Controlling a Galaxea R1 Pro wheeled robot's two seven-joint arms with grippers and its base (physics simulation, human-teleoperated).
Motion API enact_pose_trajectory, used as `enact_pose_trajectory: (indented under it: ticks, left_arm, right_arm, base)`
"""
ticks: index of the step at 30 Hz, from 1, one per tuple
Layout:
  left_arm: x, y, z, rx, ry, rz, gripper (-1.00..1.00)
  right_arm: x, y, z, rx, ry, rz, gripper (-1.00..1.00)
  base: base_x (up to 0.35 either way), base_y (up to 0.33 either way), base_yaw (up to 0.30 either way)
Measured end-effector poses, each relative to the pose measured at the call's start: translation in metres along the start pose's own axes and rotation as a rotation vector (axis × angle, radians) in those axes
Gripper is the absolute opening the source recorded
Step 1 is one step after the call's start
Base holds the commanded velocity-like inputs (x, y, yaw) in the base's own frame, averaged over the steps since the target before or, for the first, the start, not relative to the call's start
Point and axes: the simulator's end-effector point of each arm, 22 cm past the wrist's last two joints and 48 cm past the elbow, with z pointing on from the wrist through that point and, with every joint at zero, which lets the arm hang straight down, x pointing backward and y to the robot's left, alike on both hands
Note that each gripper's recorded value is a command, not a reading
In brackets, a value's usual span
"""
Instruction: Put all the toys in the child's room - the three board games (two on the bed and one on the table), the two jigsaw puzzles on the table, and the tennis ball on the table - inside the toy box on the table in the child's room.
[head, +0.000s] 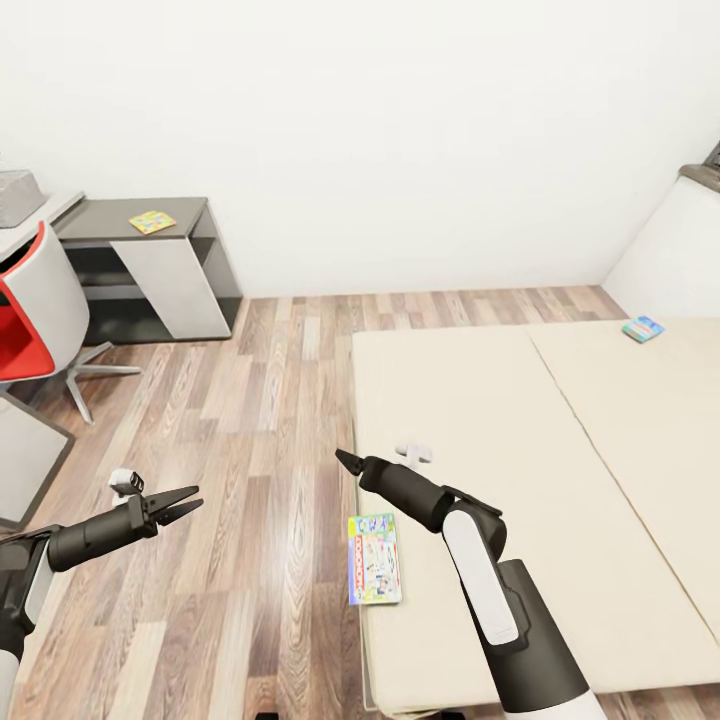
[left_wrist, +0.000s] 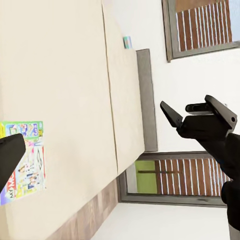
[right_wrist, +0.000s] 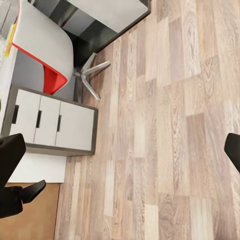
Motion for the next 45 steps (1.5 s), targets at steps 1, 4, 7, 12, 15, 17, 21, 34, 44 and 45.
enact_pose_trajectory:
  ticks: [1,4,7,12,15,17,21,34,44,45]
  left_arm:
    - [0.0,-0.001,0.0,0.001,-0.001,0.001,1.0]
    - [-0.001,-0.003,-0.001,0.003,-0.002,0.006,1.0]
    - [-0.003,-0.006,-0.001,0.006,-0.004,0.01,1.0]
    - [-0.004,-0.01,-0.002,0.011,-0.007,0.017,1.0]
    - [-0.005,-0.012,-0.002,0.013,-0.009,0.021,1.0]
    - [-0.006,-0.014,-0.002,0.014,-0.01,0.023,1.0]
    - [-0.007,-0.017,-0.002,0.017,-0.012,0.029,1.0]
    - [-0.011,-0.027,-0.004,0.027,-0.019,0.046,1.0]
    - [-0.014,-0.035,-0.006,0.034,-0.024,0.06,1.0]
    - [-0.014,-0.036,-0.006,0.035,-0.024,0.062,1.0]
  right_arm:
    - [-0.001,0.001,0.0,-0.001,-0.002,-0.001,1.0]
    - [-0.002,0.003,-0.001,-0.002,-0.005,-0.004,1.0]
    - [-0.003,0.004,-0.002,-0.004,-0.008,-0.007,1.0]
    - [-0.005,0.007,-0.004,-0.005,-0.011,-0.011,1.0]
    - [-0.006,0.009,-0.004,-0.008,-0.013,-0.014,1.0]
    - [-0.006,0.012,-0.005,-0.011,-0.013,-0.019,1.0]
    - [-0.006,0.016,-0.005,-0.016,-0.012,-0.028,1.0]
    - [-0.01,0.027,-0.01,-0.028,-0.022,-0.046,1.0]
    - [-0.015,0.034,-0.014,-0.035,-0.033,-0.056,1.0]
    - [-0.016,0.035,-0.014,-0.035,-0.034,-0.057,1.0]
  base:
    - [0.0,0.0,0.0]
    - [0.0,0.0,0.0]
    - [0.0,0.0,0.0]
    - [0.0,0.0,0.0]
    - [0.005,0.0,0.0]
    - [0.033,0.0,0.0]
    - [0.035,0.0,0.0]
    - [0.006,0.0,0.0]
    - [0.0,0.0,0.0]
    - [0.0,0.0,0.0]
